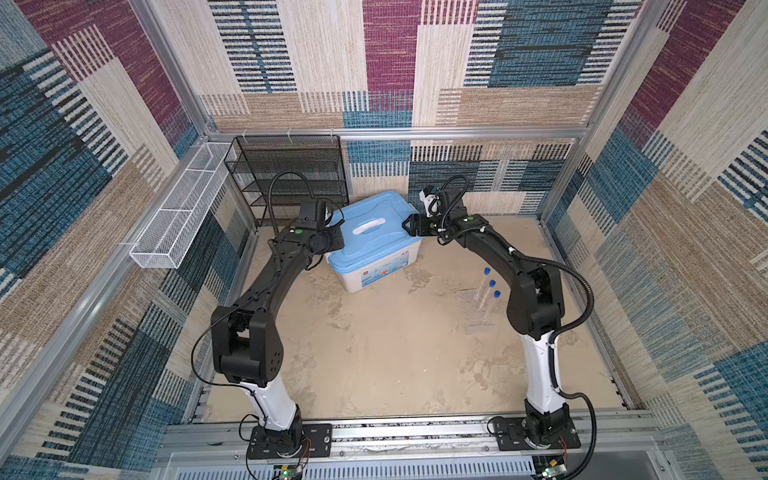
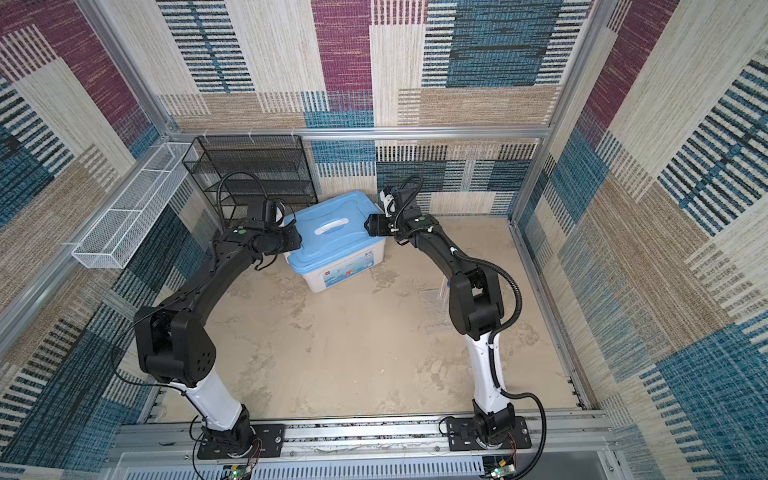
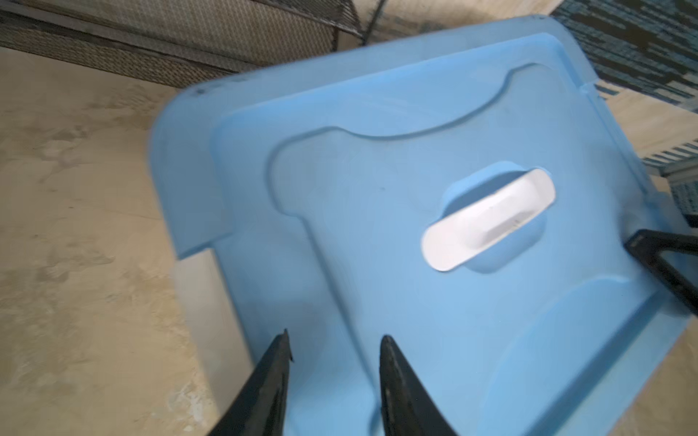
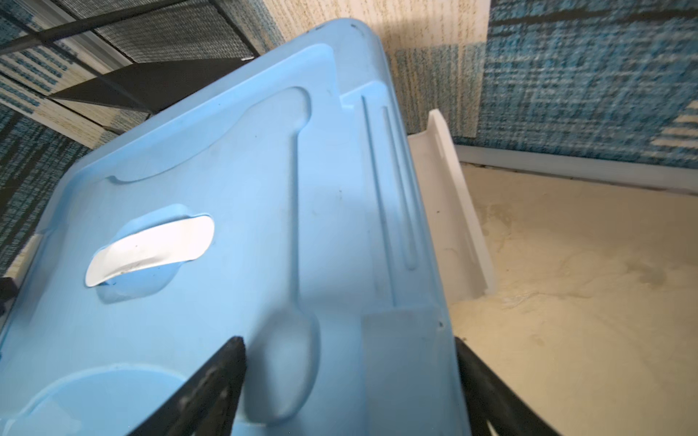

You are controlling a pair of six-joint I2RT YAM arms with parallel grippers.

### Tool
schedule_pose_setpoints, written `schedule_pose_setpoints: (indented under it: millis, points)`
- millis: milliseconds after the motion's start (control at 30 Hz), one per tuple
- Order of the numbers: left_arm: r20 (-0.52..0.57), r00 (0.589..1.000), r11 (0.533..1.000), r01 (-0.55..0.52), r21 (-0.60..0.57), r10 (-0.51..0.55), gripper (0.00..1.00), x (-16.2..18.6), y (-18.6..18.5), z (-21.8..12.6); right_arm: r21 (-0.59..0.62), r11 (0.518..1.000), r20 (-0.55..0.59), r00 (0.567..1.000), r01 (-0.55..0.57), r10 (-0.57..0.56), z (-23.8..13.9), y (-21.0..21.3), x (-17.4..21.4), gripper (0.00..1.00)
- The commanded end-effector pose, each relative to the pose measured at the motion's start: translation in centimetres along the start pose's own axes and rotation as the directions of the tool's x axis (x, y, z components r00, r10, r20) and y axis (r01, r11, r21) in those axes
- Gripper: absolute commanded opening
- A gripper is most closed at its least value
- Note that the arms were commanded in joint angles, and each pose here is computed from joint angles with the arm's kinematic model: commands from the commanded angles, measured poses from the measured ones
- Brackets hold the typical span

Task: Organize the chemistry lab equipment

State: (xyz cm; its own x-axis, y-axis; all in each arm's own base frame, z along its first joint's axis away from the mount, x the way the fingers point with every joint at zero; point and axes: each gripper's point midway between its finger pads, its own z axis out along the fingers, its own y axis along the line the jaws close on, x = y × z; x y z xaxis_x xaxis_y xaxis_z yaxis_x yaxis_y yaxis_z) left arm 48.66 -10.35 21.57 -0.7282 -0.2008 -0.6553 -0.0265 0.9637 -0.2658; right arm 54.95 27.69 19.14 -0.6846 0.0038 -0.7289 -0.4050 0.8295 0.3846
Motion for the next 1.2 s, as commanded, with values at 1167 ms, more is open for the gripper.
schedule_pose_setpoints:
  millis: [1167]
  points:
    - [-0.070,0.998,0.998,0.000,0.060,0.004,0.43,3.9,-0.5,-0.8,-0.201,0.961,-0.004,0.981,-0.190,0.193,-4.8,2.9,1.3,0.99]
